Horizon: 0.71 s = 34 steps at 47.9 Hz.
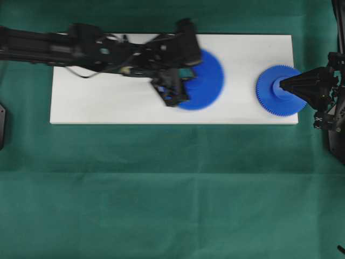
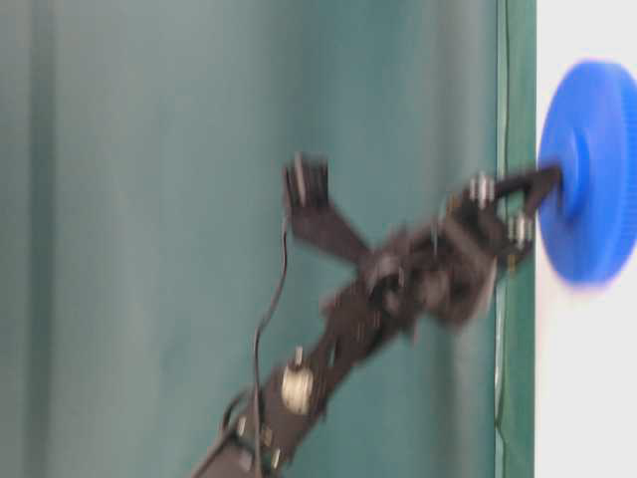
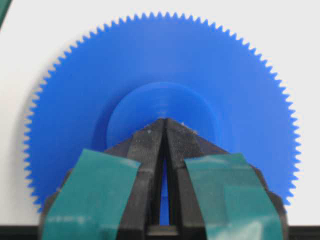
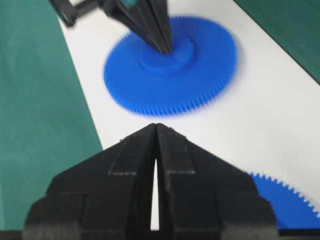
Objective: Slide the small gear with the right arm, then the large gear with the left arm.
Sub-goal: 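Slide the left blue gear back leftward to the board's left end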
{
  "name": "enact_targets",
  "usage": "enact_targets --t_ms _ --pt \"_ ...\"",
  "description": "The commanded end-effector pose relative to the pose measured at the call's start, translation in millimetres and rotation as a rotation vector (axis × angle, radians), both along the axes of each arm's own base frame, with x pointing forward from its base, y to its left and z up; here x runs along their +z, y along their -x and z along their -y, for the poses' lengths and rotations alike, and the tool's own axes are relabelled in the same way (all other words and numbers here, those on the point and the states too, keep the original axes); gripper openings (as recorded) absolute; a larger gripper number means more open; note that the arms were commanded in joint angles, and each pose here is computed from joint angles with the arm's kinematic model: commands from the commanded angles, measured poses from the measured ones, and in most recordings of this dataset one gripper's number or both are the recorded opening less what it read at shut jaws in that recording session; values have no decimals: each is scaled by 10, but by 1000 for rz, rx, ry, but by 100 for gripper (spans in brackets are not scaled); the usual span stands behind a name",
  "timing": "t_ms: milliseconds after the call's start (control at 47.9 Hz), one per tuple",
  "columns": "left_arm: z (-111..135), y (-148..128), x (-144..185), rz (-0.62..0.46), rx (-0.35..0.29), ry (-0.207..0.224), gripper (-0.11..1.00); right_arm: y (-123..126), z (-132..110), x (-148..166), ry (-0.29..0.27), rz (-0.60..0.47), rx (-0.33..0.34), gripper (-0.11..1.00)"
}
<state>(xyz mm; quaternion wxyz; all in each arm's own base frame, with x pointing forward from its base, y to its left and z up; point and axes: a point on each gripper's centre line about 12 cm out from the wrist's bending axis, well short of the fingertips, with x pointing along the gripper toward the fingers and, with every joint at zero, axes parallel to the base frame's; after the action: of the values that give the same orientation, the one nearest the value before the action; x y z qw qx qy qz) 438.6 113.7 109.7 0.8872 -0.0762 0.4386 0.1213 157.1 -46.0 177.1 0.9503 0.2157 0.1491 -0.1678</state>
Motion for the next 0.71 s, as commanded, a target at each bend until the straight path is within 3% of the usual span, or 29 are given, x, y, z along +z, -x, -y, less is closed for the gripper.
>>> enact_targets --t_ms 0,376,689 --pt "-33 359 -93 -54 32 17 0 -46 4 76 2 17 7 51" --pt "6 1495 -69 -103 164 65 0 -105 -16 131 1 18 27 51" --pt "112 2024 30 -85 268 109 0 -166 -4 115 -7 -11 30 51"
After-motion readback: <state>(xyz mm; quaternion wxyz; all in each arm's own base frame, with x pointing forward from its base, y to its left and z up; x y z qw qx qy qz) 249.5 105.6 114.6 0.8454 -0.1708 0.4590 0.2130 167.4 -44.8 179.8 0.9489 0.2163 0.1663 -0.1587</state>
